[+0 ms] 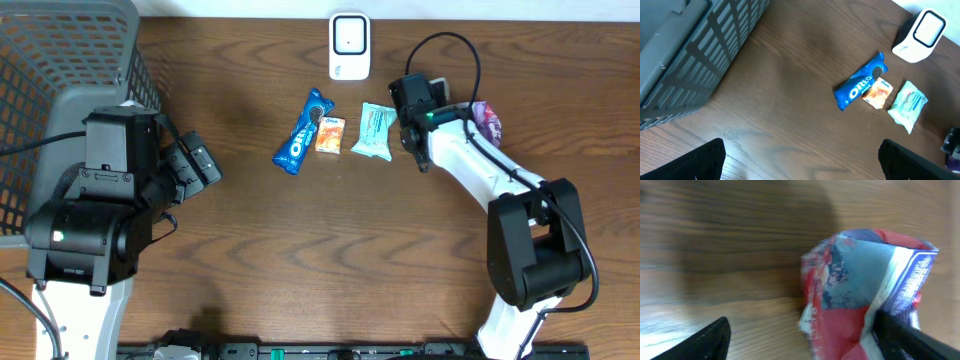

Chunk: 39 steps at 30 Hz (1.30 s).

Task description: Scan the item barcode

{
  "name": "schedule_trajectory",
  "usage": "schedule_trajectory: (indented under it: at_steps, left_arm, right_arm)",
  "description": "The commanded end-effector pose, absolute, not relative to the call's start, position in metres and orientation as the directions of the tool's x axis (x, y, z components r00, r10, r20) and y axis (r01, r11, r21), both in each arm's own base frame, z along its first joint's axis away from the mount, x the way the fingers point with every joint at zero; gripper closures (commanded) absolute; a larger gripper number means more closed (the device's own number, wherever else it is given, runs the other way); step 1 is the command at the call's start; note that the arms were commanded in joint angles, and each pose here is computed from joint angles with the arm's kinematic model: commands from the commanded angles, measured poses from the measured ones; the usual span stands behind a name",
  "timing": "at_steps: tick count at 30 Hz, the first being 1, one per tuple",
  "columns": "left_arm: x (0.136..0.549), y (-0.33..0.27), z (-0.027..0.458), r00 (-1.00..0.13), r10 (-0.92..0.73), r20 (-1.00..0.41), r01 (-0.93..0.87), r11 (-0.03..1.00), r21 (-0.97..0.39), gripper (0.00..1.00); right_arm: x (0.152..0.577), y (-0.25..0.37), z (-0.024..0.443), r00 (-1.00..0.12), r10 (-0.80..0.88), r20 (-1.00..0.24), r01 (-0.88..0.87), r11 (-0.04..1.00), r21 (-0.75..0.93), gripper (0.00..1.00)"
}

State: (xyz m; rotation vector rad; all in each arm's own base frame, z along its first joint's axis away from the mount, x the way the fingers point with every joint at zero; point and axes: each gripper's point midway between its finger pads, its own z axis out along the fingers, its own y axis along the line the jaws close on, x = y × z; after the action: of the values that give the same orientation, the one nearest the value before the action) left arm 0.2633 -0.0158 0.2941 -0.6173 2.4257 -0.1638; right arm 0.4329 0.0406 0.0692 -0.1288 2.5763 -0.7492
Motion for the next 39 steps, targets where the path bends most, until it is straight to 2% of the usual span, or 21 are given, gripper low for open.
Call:
schedule_trajectory:
  at_steps: [1, 6, 12, 15, 21, 28, 30, 32, 34, 39]
  left_arm:
    - [0.264, -0.012, 0.296, -0.690, -0.469, -0.551, -0.399, 0.882, -0.251, 0.02]
    - [0.264, -0.012, 0.296, -0.690, -0.469, -0.551, -0.399, 0.882, -0.251, 0.02]
    - [0.264, -0.012, 0.296, -0.690, -0.469, -0.551, -0.399, 0.882, -0.251, 0.02]
    - [0.264, -0.013, 0.296, -0.690, -0.469, -0.550, -0.399, 0.882, -0.251, 0.02]
    - [0.264, -0.013, 0.296, -0.691, -0.469, -0.551, -0.399, 0.882, -0.251, 0.02]
    - [0.264, -0.012, 0.296, -0.690, -0.469, -0.551, -0.399, 0.882, -0.251, 0.02]
    - [0.264, -0.012, 0.296, -0.690, -0.469, -0.551, -0.399, 0.882, -0.251, 0.02]
    - [0.264, -0.013, 0.296, -0.690, -0.469, -0.550, -0.399, 0.882, -0.251, 0.02]
    - [0.264, -0.012, 0.296, -0.690, -0.469, -0.551, -0.399, 0.882, -0.251, 0.02]
    - [0.264, -0.012, 0.296, -0.690, -0.469, -0.551, -0.399, 0.882, -0.251, 0.02]
  right_arm:
    - [0.435, 0.079, 0.068, -0.891, -0.154, -0.427, -0.012, 0.948, -0.317, 0.10]
    - [0.453, 0.105, 0.121, -0.848, -0.124, -0.515, -0.043, 0.985, -0.165, 0.01]
    - [0.468, 0.089, 0.188, -0.781, -0.048, -0.623, 0.002, 0.997, -0.079, 0.01]
    - [0.468, 0.059, 0.200, -0.772, 0.002, -0.636, 0.064, 0.995, -0.075, 0.01]
    - [0.449, -0.031, 0.180, -0.824, 0.157, -0.545, 0.237, 0.968, -0.078, 0.01]
    - [0.419, -0.075, 0.139, -0.856, 0.319, -0.407, 0.289, 0.948, 0.136, 0.01]
    - [0.408, -0.083, 0.124, -0.861, 0.351, -0.369, 0.293, 0.934, 0.204, 0.15]
    - [0.402, -0.086, 0.114, -0.862, 0.366, -0.350, 0.286, 0.922, 0.261, 0.25]
    - [0.399, -0.082, 0.105, -0.864, 0.369, -0.343, 0.259, 0.909, 0.325, 0.27]
    - [0.404, -0.064, 0.091, -0.848, 0.379, -0.371, 0.184, 0.866, 0.465, 0.25]
